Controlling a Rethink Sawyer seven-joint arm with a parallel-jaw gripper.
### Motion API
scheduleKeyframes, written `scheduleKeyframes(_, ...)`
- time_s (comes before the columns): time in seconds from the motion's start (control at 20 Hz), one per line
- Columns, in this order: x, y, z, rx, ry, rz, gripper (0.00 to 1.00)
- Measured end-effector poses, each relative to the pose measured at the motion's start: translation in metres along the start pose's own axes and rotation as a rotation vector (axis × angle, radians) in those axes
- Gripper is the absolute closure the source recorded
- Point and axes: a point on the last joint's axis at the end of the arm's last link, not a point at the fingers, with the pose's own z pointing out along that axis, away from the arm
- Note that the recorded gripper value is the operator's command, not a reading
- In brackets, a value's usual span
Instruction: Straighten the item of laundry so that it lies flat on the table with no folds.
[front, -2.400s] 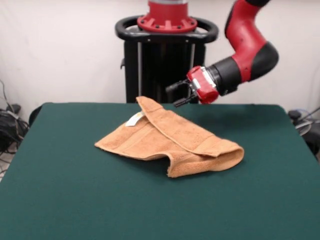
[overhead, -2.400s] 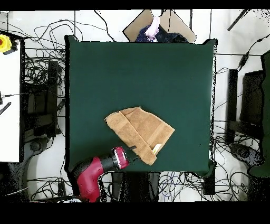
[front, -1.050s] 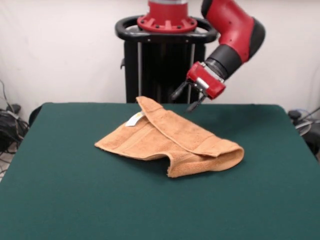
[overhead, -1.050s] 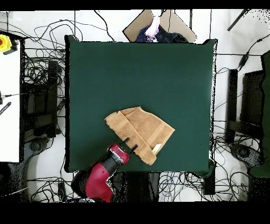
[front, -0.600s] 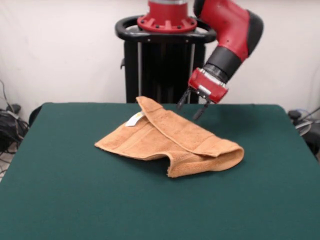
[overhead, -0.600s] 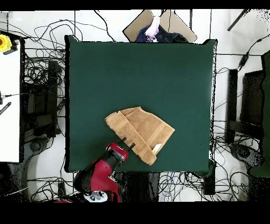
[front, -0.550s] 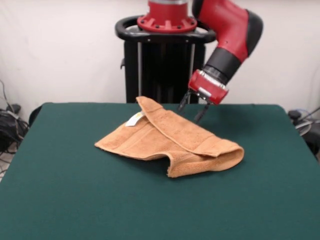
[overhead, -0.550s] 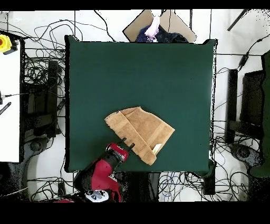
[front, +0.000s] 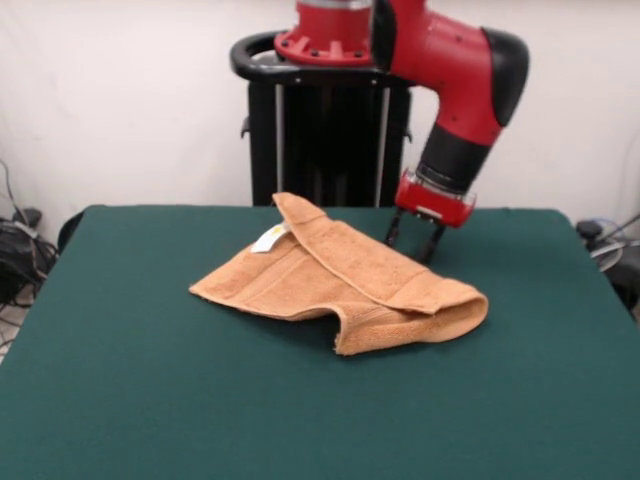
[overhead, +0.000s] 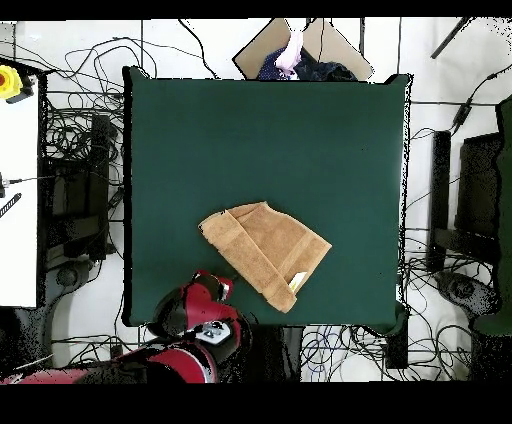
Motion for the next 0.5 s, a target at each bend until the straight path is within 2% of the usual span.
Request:
scheduleKeyframes(0.35,-0.013,-0.012,0.004,-0.097,0.039,-0.119,0.00)
scheduleKeyframes(0.5,-0.015,-0.014,0.005,-0.120,0.049,-0.141,0.00)
